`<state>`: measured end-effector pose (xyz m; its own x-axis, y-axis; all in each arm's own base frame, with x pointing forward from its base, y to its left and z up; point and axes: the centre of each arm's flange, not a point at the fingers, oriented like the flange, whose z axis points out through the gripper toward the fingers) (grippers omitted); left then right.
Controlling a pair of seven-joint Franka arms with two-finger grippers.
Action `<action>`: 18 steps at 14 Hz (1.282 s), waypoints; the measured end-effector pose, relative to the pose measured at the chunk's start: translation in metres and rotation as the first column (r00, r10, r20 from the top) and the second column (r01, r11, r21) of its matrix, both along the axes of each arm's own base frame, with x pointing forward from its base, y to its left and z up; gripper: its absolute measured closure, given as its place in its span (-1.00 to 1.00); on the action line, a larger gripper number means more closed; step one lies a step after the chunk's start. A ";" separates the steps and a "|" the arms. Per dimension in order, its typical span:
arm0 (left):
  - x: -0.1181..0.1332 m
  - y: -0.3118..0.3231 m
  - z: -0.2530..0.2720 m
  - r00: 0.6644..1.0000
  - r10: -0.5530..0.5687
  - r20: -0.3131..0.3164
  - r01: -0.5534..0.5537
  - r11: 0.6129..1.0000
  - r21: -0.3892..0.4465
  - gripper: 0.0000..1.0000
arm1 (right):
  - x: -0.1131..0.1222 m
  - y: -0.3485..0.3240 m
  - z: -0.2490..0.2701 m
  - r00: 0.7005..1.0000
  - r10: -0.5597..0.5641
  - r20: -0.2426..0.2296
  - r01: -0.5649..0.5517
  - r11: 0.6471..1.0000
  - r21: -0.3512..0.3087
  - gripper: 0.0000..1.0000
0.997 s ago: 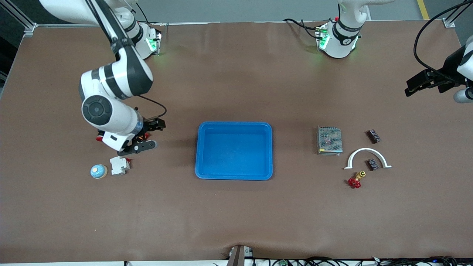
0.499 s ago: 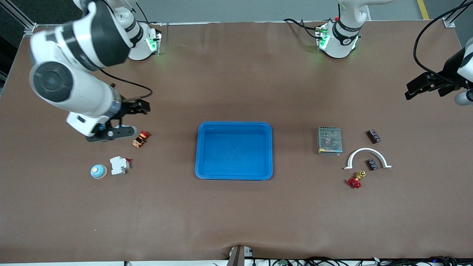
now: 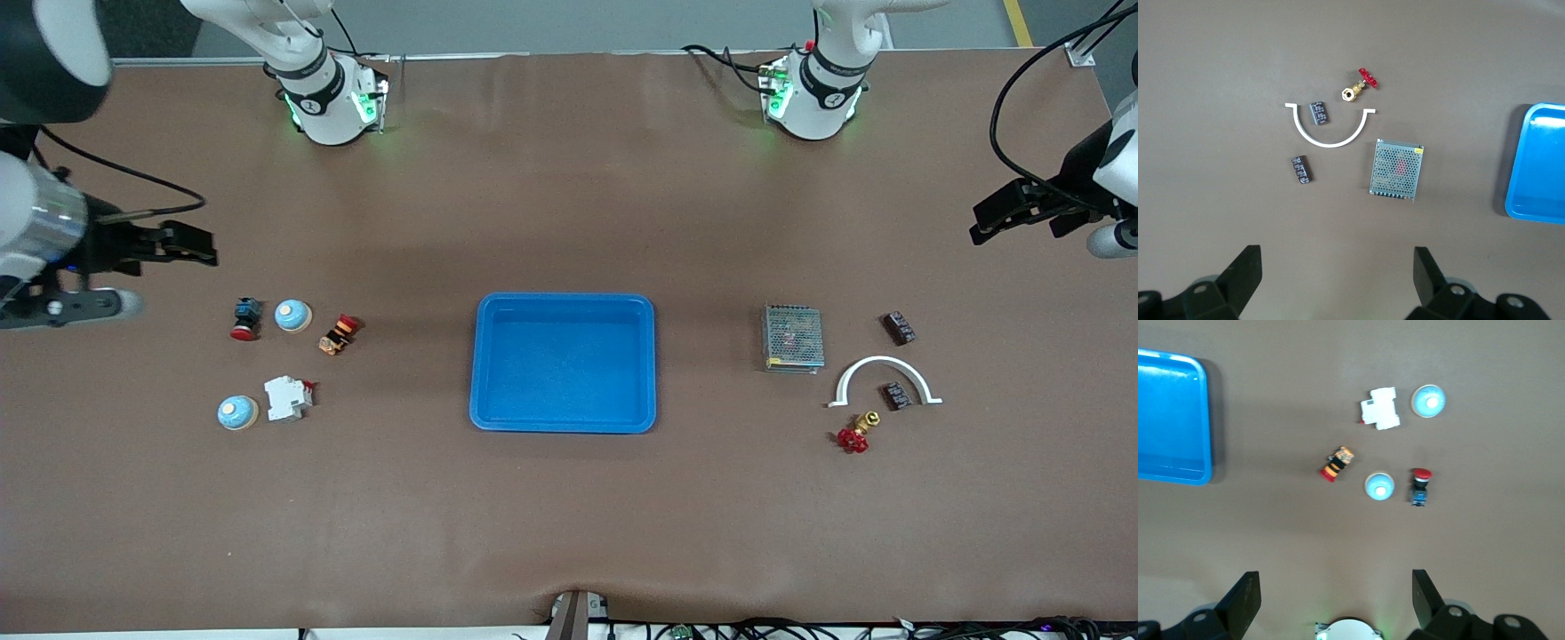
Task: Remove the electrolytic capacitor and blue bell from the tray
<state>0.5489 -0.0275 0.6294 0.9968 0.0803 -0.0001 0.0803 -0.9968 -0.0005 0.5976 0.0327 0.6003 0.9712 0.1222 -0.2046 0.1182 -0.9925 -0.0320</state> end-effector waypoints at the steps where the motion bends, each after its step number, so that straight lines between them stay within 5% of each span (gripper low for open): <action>1: 0.000 -0.004 0.000 1.000 -0.008 0.001 0.008 1.000 0.000 -1.00 | 0.000 -0.010 0.002 1.000 0.003 0.003 -0.003 1.000 0.000 -1.00; 6: -0.001 -0.015 0.000 1.000 -0.026 0.001 0.026 1.000 0.000 -1.00 | -0.010 -0.036 -0.001 0.992 -0.104 -0.066 0.103 0.994 -0.025 -1.00; 18: -0.002 -0.015 0.002 1.000 -0.026 0.004 0.026 1.000 0.000 -1.00 | -0.004 -0.027 0.005 0.994 -0.109 0.000 0.109 0.994 -0.021 -1.00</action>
<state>0.5471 -0.0425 0.6313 0.9985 0.0549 0.0038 0.0549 -0.9985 -0.0006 0.5934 0.0054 0.6052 0.9783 0.0109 -0.2069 0.0088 -0.9999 -0.0109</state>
